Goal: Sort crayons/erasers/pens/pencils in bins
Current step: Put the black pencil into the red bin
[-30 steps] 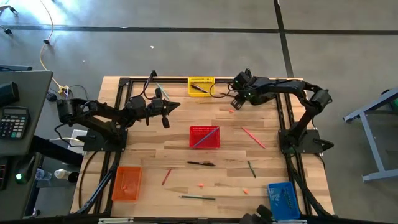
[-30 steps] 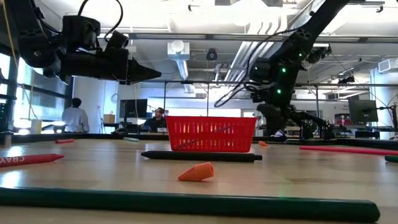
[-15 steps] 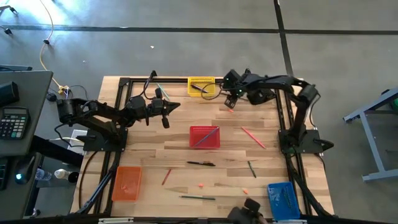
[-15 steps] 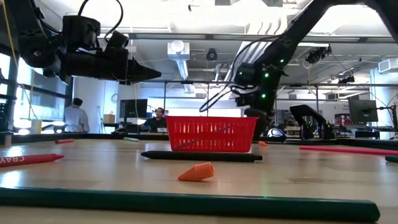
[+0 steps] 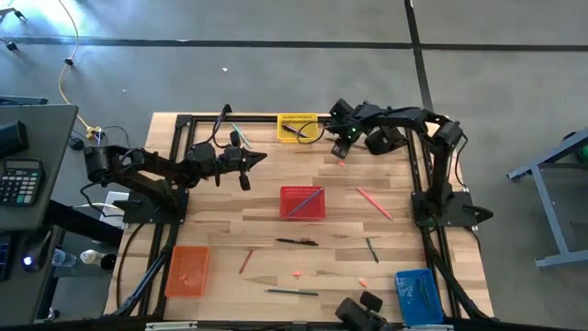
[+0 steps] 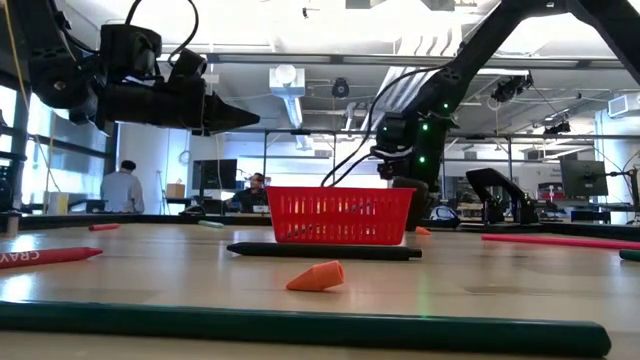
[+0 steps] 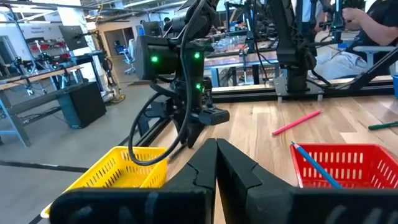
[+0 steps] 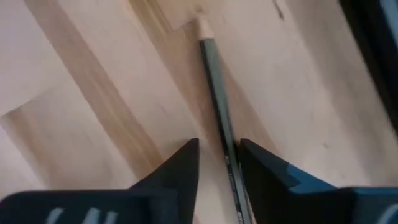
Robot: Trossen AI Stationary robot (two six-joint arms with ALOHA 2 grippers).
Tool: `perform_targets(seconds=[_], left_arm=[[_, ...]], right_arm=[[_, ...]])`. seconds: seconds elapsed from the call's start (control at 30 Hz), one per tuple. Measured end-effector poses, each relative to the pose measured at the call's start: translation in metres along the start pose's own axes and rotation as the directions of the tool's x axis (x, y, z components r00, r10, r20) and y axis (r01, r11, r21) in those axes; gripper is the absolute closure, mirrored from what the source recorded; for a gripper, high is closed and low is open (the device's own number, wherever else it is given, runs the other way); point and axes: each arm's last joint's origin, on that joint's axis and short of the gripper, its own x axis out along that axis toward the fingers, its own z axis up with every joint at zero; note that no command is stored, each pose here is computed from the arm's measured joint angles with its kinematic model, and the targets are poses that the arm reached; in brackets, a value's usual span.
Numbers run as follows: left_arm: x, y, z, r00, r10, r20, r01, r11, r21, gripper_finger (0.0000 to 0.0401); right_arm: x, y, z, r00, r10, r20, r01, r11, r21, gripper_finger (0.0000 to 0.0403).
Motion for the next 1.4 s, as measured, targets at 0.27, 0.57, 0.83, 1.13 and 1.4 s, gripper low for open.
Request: perform_targets(seconds=[0.27,0.57,0.83,1.13,1.4], left_arm=[[0.0,0.0,0.0,1.0,0.0,0.0,0.0,1.0,-0.026,0.0401],[0.0,0.001,0.0,1.0,0.011,0.0,-0.011,0.998,-0.062,0.0401],[0.0,0.001,0.0,1.0,0.013,0.002,-0.013,0.994,-0.11,0.0401],[0.003,0.005,0.005,0.998,-0.06,0.033,0.067,0.968,-0.242,0.0401],[0.017,0.009,0.023,0.987,-0.119,0.109,0.151,0.92,-0.362,0.0394]], right_arm=[[-0.001,0.001,-0.001,0.999,0.045,-0.004,-0.045,0.999,0.023,0.0356],[-0.017,0.004,-0.003,0.998,0.067,0.018,-0.068,0.996,0.054,0.0382],[-0.057,0.01,-0.001,0.992,0.051,0.111,-0.061,0.994,0.09,0.0384],[-0.082,0.038,-0.019,0.932,0.082,0.353,-0.13,0.985,0.114,0.0384],[-0.079,0.079,-0.041,0.633,0.212,0.745,-0.318,0.948,0.0,0.0384]])
